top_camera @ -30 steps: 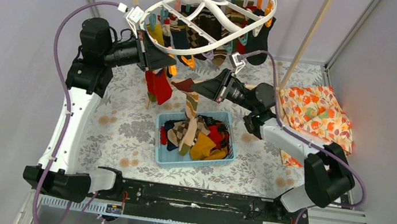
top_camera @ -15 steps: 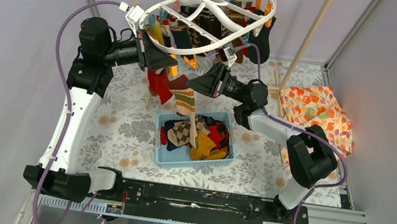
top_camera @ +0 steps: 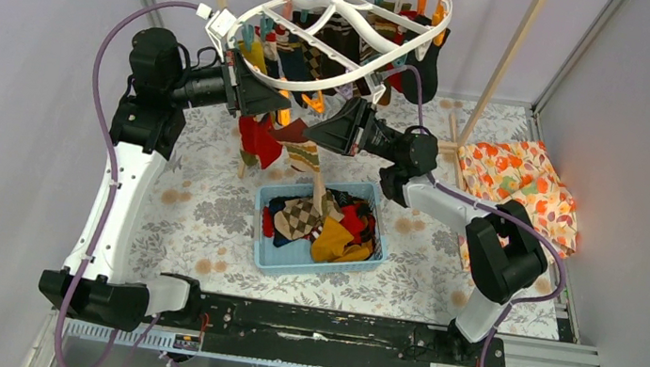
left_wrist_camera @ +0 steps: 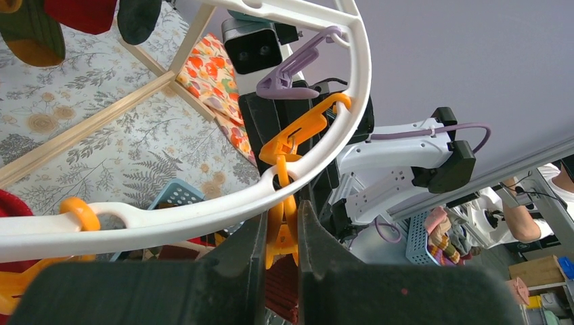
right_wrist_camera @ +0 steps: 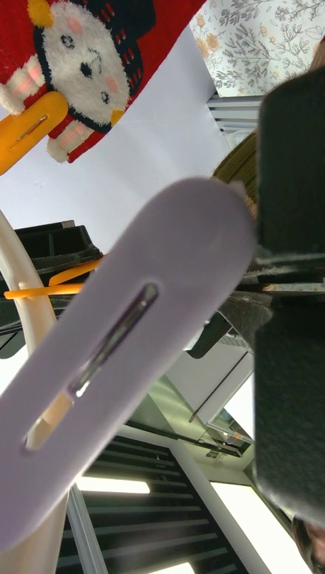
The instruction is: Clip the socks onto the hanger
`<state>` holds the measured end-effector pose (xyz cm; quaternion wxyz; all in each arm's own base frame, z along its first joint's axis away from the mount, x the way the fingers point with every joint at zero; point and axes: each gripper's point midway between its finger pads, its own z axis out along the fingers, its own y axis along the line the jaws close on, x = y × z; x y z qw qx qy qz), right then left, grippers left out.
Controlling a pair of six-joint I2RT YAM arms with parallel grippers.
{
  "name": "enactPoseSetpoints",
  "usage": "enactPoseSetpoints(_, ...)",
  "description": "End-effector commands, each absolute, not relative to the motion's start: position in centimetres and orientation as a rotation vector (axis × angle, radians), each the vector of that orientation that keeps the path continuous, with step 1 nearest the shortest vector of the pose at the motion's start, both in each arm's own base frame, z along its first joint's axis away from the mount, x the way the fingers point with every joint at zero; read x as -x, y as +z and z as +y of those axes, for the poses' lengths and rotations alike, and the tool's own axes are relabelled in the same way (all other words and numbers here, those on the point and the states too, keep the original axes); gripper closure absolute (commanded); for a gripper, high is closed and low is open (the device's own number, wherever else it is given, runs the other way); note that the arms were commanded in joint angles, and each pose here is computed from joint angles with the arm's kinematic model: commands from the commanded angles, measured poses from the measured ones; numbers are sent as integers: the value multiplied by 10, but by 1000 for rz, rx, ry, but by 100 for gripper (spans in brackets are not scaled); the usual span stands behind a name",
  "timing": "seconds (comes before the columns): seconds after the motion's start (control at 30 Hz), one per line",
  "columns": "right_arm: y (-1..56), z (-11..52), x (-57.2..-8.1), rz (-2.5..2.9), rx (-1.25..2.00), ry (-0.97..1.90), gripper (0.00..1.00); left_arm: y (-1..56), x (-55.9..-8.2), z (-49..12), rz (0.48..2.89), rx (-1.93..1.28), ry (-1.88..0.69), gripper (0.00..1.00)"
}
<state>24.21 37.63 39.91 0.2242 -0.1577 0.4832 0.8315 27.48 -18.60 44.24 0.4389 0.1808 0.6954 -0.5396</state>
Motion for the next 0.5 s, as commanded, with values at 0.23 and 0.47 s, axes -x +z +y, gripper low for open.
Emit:
enactPoseSetpoints(0.23, 400, 381, -226, 1294, 519, 2282, 100, 454, -260, -189, 1675, -526, -1394, 94)
enactPoseSetpoints(0.47, 403, 383, -229, 1289, 515, 2280, 100, 456, -259, -189, 1669, -528, -1392, 94)
